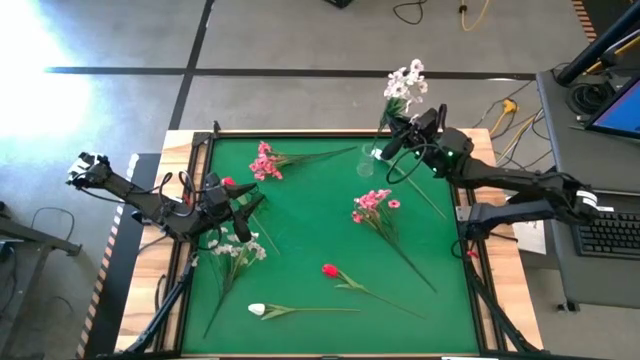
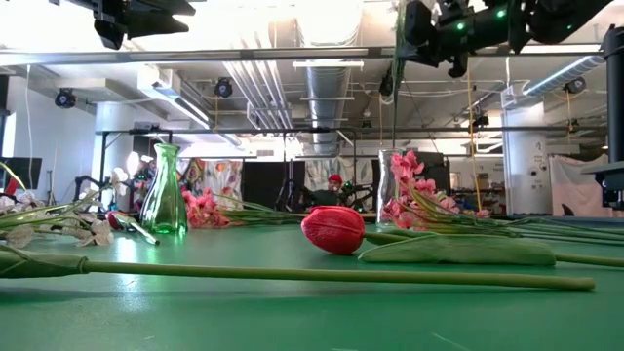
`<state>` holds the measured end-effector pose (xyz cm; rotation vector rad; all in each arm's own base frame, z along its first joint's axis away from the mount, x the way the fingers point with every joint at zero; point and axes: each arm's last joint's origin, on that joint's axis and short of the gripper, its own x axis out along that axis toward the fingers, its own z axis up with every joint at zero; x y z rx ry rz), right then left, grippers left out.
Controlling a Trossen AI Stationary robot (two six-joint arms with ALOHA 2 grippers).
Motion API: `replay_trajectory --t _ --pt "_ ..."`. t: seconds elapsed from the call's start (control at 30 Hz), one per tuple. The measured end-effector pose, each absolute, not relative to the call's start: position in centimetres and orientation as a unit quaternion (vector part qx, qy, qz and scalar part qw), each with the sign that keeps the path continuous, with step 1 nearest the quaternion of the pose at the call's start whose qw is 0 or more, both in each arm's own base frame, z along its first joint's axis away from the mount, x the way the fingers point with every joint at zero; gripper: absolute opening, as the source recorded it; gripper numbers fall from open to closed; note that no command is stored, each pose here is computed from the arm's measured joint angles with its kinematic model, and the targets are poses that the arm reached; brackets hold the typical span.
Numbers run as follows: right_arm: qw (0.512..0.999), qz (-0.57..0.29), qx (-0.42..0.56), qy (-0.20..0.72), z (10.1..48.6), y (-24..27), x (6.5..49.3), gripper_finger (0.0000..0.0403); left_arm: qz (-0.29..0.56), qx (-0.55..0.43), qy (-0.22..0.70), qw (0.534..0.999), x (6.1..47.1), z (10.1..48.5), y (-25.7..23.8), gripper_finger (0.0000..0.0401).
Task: Sort flowers into vase by color
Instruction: Put the right white flowers into the transparent vase
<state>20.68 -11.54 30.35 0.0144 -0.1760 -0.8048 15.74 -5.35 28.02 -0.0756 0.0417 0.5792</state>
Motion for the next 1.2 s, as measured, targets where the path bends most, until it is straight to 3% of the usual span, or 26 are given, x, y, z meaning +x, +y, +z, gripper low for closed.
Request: replay_trajectory --t 0.6,1.2 --pt "0.916 -0.394 0.041 -0.066 28.7 -12.3 21.8 0.0030 0.286 -0.036 0.022 0.957 15.7 28.0 -5.3 0.0168" --pt "0.915 -0.397 0.075 -0.015 27.5 -12.3 21.8 0.0149 0.286 -0.034 0.024 0.957 15.7 27.9 -5.3 0.0168"
